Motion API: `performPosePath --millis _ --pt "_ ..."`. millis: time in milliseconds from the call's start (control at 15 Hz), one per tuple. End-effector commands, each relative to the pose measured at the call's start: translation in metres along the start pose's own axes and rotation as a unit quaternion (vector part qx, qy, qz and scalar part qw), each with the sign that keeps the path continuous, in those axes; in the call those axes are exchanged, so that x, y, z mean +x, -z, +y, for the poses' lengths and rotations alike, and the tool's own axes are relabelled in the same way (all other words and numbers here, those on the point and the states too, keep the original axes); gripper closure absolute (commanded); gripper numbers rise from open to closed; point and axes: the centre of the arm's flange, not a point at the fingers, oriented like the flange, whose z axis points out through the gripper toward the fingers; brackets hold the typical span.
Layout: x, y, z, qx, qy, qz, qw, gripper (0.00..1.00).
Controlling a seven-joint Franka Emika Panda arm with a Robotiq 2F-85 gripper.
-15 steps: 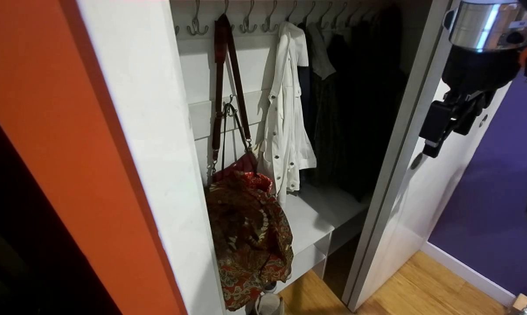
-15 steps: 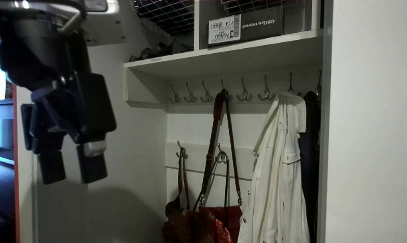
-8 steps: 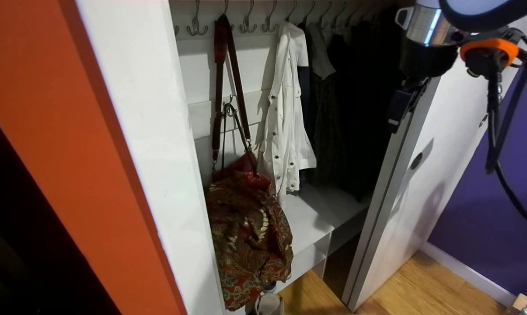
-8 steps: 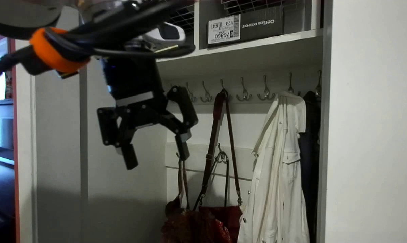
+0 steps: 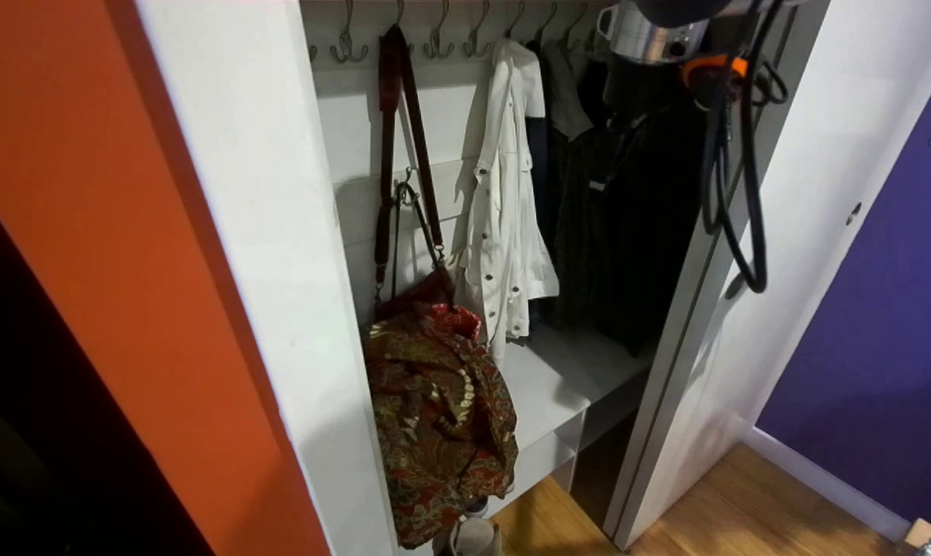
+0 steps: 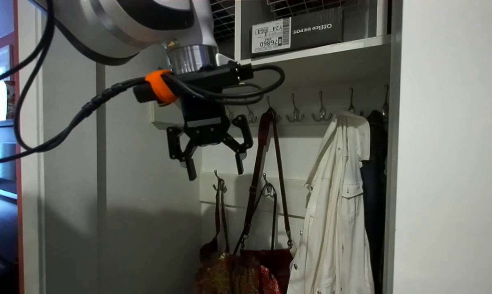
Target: Hang the brown bag on the hook
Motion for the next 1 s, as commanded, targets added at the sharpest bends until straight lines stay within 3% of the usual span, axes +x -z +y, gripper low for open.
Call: performPosePath --millis 0,133,200,400,733,933 --pt "0.063 -0.008 0.007 0.027 0.013 0.010 0.9995 0.00" --pt "0.090 -0.018 -0.002 0.029 0.025 0.000 0.9993 0.00" --pt "0.053 -0.012 -0.008 0.018 0.015 0.007 0.9997 0.00" --pt "0.078 -0.026 -0.012 0.020 0.026 0.000 0.9995 0.00" --pt "0.080 -0.027 -0.010 0.019 0.025 -0.001 0.9995 0.00" --pt "0.110 -0.057 -0.010 0.038 -0.010 0.036 0.9986 0.00"
